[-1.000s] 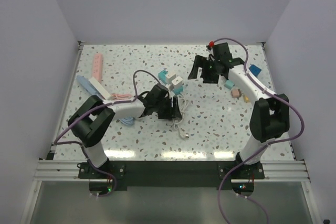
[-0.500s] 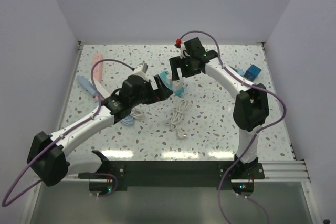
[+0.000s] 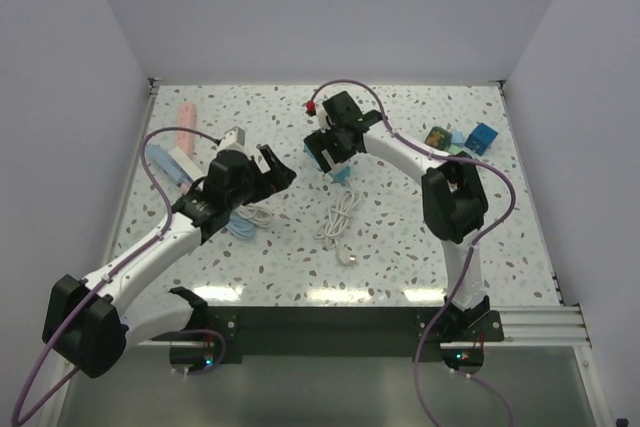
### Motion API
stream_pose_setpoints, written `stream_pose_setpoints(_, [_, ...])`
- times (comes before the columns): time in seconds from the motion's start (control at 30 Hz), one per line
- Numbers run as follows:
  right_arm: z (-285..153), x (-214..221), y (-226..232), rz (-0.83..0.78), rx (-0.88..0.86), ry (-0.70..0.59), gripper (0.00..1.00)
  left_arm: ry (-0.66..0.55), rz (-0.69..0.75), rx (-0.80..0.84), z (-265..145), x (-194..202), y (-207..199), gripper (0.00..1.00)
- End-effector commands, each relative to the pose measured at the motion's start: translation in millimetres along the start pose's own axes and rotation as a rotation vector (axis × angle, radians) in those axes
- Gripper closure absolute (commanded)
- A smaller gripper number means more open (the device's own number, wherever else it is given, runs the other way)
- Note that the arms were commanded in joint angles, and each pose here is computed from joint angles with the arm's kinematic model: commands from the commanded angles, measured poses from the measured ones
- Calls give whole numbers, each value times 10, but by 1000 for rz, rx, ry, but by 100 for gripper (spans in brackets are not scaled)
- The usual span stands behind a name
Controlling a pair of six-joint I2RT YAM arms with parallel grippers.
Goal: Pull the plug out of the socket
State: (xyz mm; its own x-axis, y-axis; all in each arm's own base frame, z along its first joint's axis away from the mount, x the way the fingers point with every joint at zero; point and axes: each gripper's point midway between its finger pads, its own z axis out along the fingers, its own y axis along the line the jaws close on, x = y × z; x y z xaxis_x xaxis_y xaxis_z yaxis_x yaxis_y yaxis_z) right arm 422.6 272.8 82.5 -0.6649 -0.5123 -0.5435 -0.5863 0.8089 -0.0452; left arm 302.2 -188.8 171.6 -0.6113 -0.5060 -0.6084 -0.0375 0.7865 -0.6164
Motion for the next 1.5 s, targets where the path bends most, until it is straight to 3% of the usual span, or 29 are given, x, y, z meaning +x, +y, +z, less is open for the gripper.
stream_pose_setpoints(0.0, [116,-130,-50,-43,17,-36,9,-8,-26,-15,20,18,76,0])
stream_pose_setpoints(0.17, [240,-37,4,-11,-5,10,16,10,-19,-24,82,90,135,0])
stream_pose_setpoints(0.27, [239,25,11,3,-5,29,28,20,-15,-34,120,125,180,0])
stream_pose_setpoints(0.4, [125,119,42,93,-2,48,57,23,-15,-37,162,152,236,0])
stream_pose_setpoints(0.43, [115,204,54,108,-1,61,68,25,-13,-37,174,161,246,0])
stream_pose_setpoints(0.53, [-66,163,126,171,-37,18,83,26,-10,-31,232,157,252,0])
stream_pose_setpoints(0.87, [-697,70,615,456,-306,-124,100,64,-30,106,717,50,-104,0])
stream_pose_setpoints(1.2, [-795,333,794,589,-392,-146,100,147,-136,147,1279,172,-259,0])
stream_pose_setpoints(1.47, [-962,186,827,599,-446,-256,100,215,-143,101,1465,336,-182,0])
